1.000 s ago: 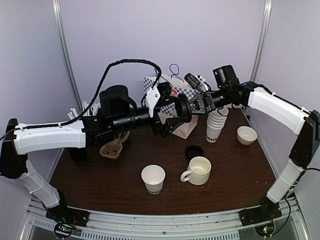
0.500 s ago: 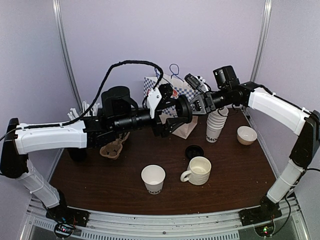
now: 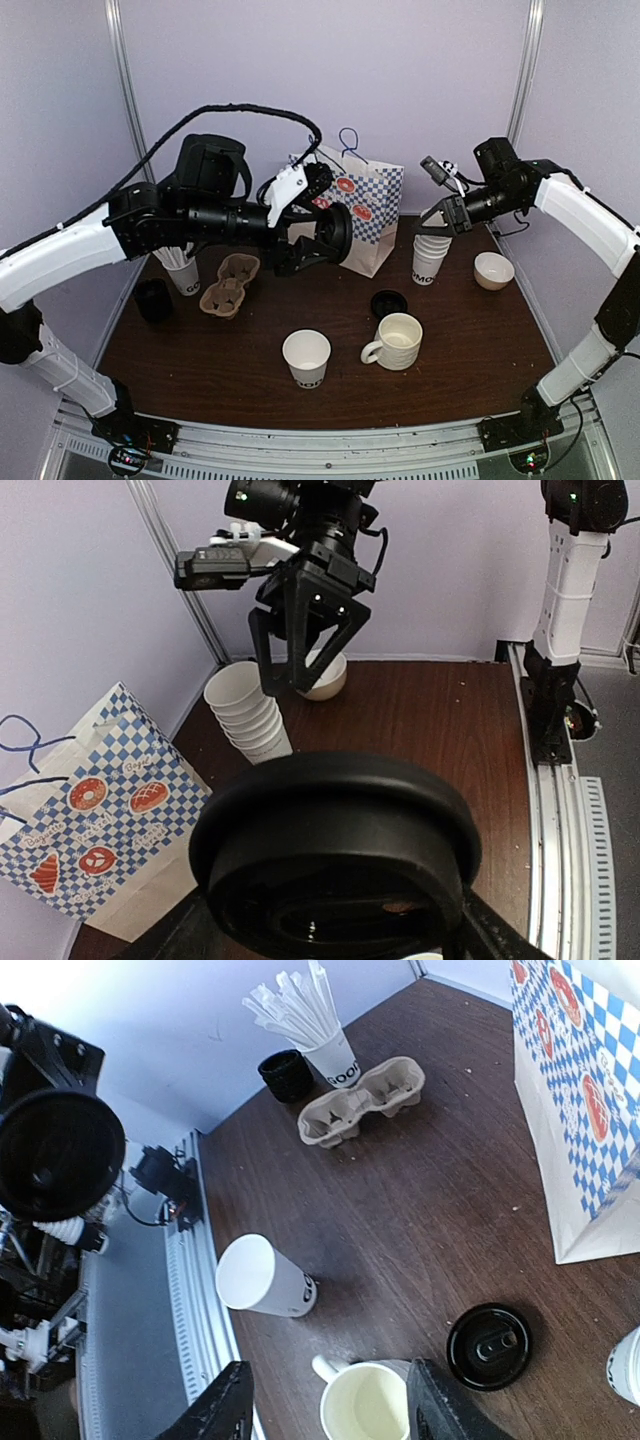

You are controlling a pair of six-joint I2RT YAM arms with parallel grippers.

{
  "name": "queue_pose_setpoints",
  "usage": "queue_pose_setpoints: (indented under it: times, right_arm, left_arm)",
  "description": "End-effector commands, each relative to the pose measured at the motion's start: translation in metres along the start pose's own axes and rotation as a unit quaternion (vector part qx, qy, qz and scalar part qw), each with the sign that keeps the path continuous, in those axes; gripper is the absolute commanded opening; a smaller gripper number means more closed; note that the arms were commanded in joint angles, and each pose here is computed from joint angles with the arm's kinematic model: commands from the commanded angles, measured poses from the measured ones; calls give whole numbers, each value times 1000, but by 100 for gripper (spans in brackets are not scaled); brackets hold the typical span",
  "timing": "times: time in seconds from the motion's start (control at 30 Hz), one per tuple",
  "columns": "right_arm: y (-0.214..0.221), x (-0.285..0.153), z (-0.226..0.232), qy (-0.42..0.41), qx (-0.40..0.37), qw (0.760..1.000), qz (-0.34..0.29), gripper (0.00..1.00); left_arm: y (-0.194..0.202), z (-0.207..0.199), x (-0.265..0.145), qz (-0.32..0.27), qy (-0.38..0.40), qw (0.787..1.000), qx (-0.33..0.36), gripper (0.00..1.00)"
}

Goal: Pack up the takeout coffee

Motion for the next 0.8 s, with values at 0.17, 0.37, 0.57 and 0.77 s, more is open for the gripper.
queue_pose_setpoints:
  times: [0.17, 0.37, 0.57, 0.77]
  right_arm:
    - [41, -1, -5, 84, -35, 995, 50, 55]
    - [45, 0, -8, 97, -26, 993, 55, 54]
    - [50, 1, -9, 96, -22, 993, 58, 54]
    - [54, 1, -9, 99, -21, 993, 60, 54]
  left_arm:
    - [66, -27, -23, 234, 74, 968, -52, 74]
    - [82, -33, -4, 313, 85, 944, -63, 74]
    - [103, -44, 20, 387, 100, 916, -41, 74]
    - [123, -47, 34, 451, 105, 886, -27, 74]
Point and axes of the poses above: each gripper's point midway between its finger pads, its own x axis out along the fingers, its own z axis along the line the jaws close on, y = z × x, the point moved 6 cm from there along -x, back along the fingers, and after that the axes turned 2 degrees about -x, right-handed, at the moved point
